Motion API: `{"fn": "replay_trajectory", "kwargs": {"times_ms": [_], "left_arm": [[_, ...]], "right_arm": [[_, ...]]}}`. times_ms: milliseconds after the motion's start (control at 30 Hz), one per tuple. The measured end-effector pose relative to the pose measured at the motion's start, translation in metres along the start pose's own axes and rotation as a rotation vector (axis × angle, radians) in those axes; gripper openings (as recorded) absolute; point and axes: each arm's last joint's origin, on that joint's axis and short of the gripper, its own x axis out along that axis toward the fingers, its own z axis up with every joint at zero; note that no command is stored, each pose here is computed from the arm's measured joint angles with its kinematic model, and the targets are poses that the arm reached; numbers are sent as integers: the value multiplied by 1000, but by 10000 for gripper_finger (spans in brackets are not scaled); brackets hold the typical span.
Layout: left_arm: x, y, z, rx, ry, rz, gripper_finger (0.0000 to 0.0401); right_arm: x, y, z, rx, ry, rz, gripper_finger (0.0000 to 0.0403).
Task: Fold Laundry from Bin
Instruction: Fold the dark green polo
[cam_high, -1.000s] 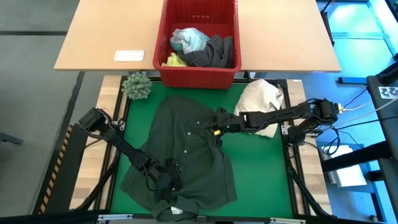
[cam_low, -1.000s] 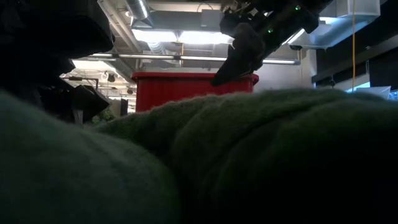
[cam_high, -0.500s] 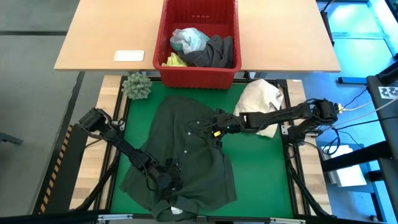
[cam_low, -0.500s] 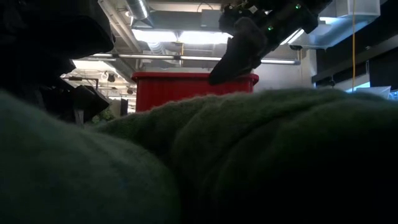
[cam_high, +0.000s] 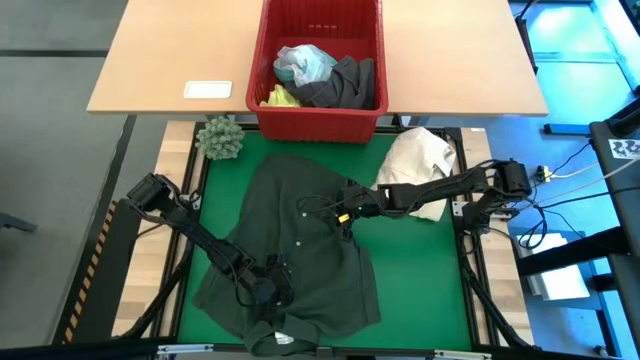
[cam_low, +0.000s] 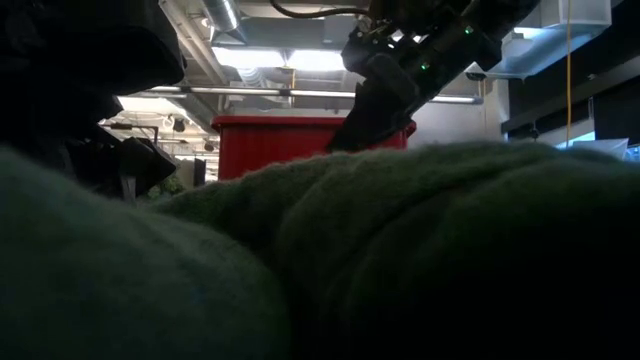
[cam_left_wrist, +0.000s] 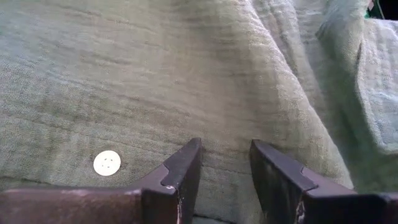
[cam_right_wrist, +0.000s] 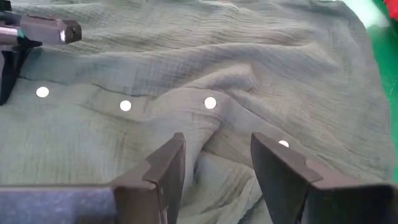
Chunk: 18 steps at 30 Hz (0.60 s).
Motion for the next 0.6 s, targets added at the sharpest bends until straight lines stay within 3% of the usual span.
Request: {"fn": "replay_trajectory", "kwargs": {"times_ms": [600], "left_arm": [[0,0,0,-2,-1,-1,135]], "right_arm": [[0,1,4,29,-42,30,182]]}}
